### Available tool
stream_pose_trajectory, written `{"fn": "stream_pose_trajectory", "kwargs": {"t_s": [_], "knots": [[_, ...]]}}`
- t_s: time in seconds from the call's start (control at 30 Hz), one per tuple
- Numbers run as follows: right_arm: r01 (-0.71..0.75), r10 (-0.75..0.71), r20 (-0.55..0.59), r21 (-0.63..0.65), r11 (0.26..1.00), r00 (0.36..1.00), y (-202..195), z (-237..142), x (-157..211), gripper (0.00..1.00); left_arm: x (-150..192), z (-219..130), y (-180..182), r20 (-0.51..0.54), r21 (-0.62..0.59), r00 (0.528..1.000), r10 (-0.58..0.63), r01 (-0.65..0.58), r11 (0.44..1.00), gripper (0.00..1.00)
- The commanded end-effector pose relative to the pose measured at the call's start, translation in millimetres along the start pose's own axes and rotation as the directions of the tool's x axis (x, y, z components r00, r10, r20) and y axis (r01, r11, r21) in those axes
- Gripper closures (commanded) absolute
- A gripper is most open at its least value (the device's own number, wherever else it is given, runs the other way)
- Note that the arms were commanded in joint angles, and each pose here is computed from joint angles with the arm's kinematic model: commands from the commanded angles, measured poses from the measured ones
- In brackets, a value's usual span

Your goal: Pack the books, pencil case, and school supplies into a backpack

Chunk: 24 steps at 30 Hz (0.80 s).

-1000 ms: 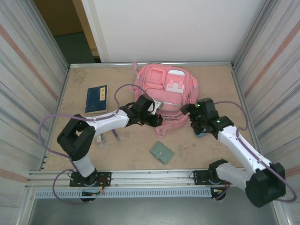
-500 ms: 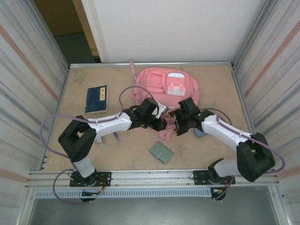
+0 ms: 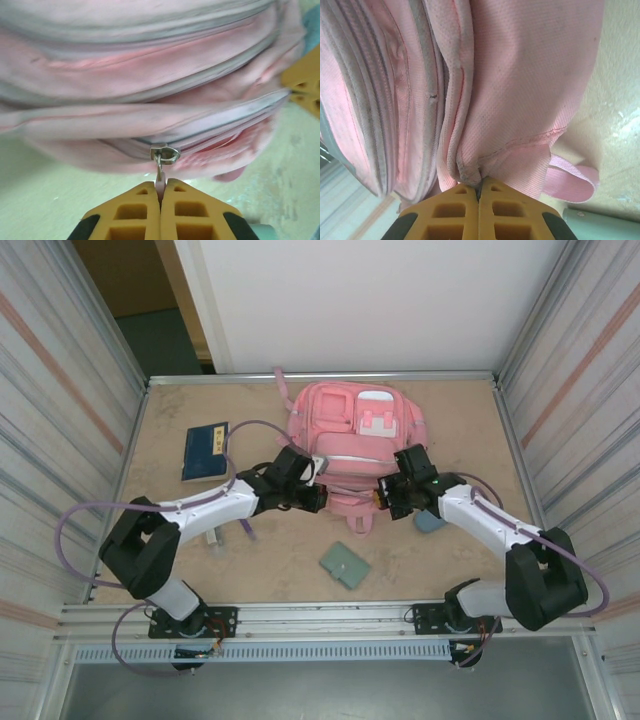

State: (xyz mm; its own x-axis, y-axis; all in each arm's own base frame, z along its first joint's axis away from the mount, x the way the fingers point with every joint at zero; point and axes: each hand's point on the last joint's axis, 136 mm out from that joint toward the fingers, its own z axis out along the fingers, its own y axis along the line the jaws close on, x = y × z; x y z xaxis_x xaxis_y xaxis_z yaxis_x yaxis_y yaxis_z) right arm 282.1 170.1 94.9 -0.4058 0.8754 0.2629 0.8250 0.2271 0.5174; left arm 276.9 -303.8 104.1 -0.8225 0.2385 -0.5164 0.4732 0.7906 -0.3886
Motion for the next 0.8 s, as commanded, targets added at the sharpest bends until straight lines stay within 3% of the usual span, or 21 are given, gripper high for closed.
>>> {"fn": "stream_pose_trajectory", "kwargs": {"t_s": [0.0, 0.07, 0.17, 0.23, 0.3, 0.37, 0.53, 0.77], "knots": [[0.002, -0.003, 0.06, 0.02, 1.0, 0.998, -10, -7, -26, 1.0, 16, -10, 33, -0.032, -0.142, 0.999, -0.016, 0.011, 0.99, 1.0], [0.001, -0.002, 0.069, 0.019, 1.0, 0.998, -9, -8, -34, 1.0, 18, -7, 43, -0.034, -0.139, 0.998, -0.05, 0.045, 0.989, 1.0], [0.0, -0.001, 0.048, 0.038, 0.999, 0.999, -10, -8, -38, 0.95, 11, -6, 23, -0.09, -0.024, 0.994, -0.069, 0.067, 0.997, 1.0], [0.027, -0.027, 0.005, 0.04, 0.999, 1.0, -7, -8, -30, 0.73, 0, -6, 0, -0.106, 0.029, 0.994, -0.019, 0.023, 0.999, 1.0], [0.052, -0.051, -0.006, 0.072, 0.996, 0.999, -10, -13, -19, 0.4, -12, -6, -26, -0.09, 0.08, 0.995, 0.042, -0.035, 0.996, 1.0], [0.061, -0.061, 0.004, 0.084, 0.995, 0.998, -13, -18, -10, 0.25, -23, -5, -48, -0.072, 0.131, 0.995, 0.073, -0.063, 0.989, 1.0], [0.02, -0.019, -0.031, 0.034, 0.999, 0.999, -13, -26, 21, 0.19, -43, -1, -93, -0.012, 0.27, 0.995, 0.101, -0.094, 0.958, 1.0], [0.018, -0.018, 0.02, 0.041, 0.999, 1.0, -4, -22, 19, 0.19, -39, 1, -132, 0.014, 0.364, 0.983, 0.183, -0.176, 0.915, 1.0]]}}
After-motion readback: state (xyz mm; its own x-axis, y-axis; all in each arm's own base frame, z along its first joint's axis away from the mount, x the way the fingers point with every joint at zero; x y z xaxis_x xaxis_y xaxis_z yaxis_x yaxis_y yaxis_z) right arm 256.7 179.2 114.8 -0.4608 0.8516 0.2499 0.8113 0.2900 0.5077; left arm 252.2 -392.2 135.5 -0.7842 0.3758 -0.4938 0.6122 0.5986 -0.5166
